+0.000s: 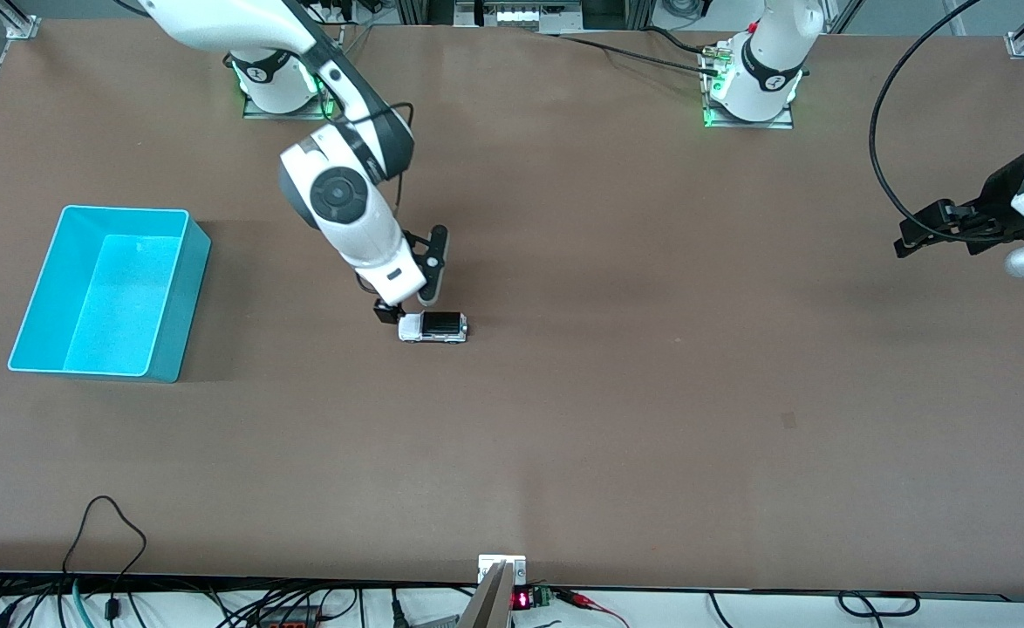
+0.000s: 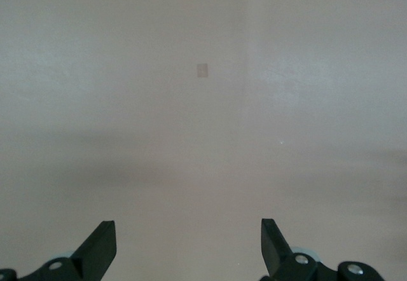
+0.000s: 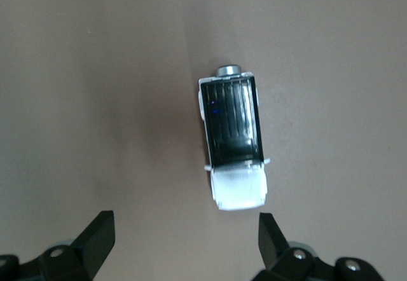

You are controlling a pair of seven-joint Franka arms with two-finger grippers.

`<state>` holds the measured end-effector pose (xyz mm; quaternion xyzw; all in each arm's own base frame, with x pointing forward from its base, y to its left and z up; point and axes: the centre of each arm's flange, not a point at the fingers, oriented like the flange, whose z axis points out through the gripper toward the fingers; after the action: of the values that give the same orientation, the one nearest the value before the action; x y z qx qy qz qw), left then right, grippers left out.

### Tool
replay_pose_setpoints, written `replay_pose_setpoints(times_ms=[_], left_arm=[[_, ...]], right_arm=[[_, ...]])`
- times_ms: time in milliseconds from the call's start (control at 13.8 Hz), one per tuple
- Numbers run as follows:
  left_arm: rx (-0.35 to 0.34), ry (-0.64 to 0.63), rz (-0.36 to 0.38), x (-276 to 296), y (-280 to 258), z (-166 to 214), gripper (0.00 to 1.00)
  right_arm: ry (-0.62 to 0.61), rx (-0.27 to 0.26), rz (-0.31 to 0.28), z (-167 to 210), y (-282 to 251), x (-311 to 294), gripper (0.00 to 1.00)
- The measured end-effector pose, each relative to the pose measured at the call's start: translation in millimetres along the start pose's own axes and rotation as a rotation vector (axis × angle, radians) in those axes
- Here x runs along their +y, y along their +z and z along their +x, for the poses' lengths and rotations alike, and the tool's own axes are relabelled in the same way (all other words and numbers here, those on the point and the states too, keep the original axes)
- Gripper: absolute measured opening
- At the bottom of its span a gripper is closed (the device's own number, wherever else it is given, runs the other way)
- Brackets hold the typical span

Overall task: Wind and store white jeep toy
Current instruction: 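Move the right gripper over the jeep and lower around it, then close the right gripper on the jeep and lift it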

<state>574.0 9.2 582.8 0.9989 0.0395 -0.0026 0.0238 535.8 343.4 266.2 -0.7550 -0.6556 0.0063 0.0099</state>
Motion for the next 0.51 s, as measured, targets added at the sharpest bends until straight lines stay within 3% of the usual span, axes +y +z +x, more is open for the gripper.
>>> replay_pose_setpoints(times_ms=[217,507], left_arm=[[0.000,0.000,0.000,0.0,0.0,0.0,1.00],[0.003,0.000,0.000,0.1,-0.3,0.3,1.00]], right_arm=[[-0.015,-0.026,0.002,5.4,20.2,2.5,1.00],[-0.034,-0.016,-0.040,9.6,28.8,7.9,1.00]])
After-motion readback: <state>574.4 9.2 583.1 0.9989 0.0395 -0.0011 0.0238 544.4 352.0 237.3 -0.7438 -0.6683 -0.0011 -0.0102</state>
